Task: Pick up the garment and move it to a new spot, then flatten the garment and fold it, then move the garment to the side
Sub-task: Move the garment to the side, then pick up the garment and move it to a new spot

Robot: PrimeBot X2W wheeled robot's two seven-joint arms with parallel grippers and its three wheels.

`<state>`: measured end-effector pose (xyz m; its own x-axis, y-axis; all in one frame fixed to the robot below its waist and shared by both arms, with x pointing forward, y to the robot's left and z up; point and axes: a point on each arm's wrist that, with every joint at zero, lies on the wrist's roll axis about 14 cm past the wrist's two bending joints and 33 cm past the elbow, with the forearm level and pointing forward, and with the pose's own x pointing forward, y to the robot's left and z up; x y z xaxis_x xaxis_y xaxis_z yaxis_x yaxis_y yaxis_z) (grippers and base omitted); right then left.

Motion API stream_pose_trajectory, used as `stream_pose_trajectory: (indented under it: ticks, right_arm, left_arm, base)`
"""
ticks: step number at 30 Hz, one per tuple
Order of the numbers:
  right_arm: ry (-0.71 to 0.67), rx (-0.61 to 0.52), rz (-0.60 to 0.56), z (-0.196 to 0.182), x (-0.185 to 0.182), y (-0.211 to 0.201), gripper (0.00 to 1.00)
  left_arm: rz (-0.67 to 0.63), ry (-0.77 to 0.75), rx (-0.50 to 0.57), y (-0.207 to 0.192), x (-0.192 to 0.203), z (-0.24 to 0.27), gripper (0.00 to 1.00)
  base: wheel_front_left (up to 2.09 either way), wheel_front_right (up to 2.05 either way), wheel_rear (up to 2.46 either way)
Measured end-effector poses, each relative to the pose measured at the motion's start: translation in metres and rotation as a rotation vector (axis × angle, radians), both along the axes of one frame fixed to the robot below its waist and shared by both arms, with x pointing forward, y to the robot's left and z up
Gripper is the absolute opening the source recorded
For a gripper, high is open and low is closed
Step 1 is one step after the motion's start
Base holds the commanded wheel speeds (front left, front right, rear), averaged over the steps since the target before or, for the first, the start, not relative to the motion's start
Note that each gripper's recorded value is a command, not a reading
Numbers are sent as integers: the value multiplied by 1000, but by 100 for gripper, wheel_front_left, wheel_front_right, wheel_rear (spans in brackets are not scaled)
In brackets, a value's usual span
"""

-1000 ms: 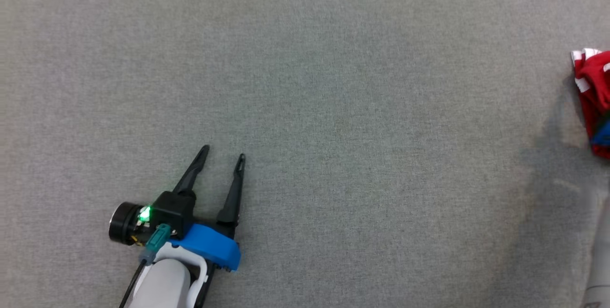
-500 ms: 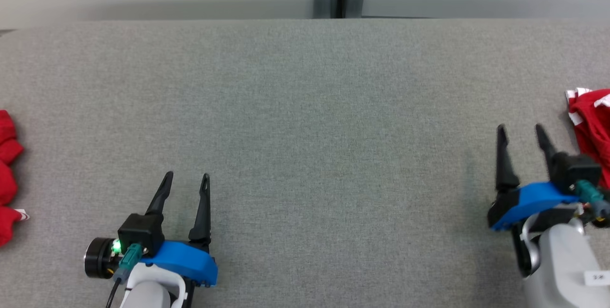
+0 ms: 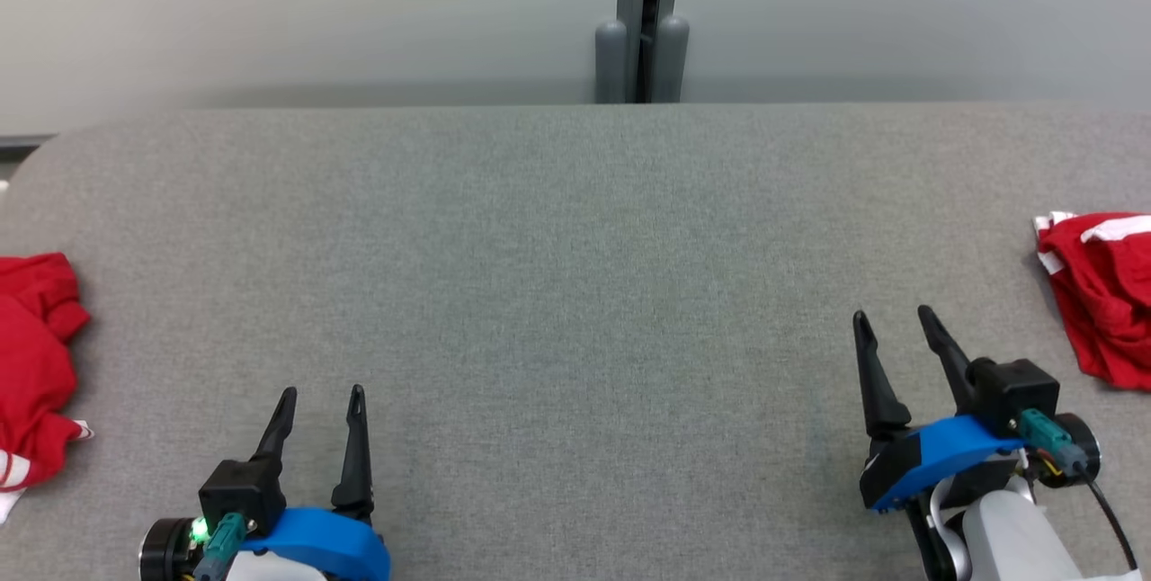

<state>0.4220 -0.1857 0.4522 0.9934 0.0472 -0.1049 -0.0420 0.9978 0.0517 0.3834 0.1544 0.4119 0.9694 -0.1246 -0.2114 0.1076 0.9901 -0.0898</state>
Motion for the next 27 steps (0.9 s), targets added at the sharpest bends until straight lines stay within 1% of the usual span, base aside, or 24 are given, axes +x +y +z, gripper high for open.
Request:
stream_pose_trajectory:
  ticks: [12,19,27]
  right_arm:
    - [-37,8,39,15,-24,13,100]
    - [-22,26,41,9,-34,15,100]
    - [-1,24,64,2,-34,23,100]
  left_arm:
    - [33,-32,-5,6,-22,13,100]
    - [49,-31,-14,8,-30,13,100]
    - [77,-19,-17,15,-36,9,100]
  base:
    - [0,0,0]
    - [0,0,0]
    - [0,0,0]
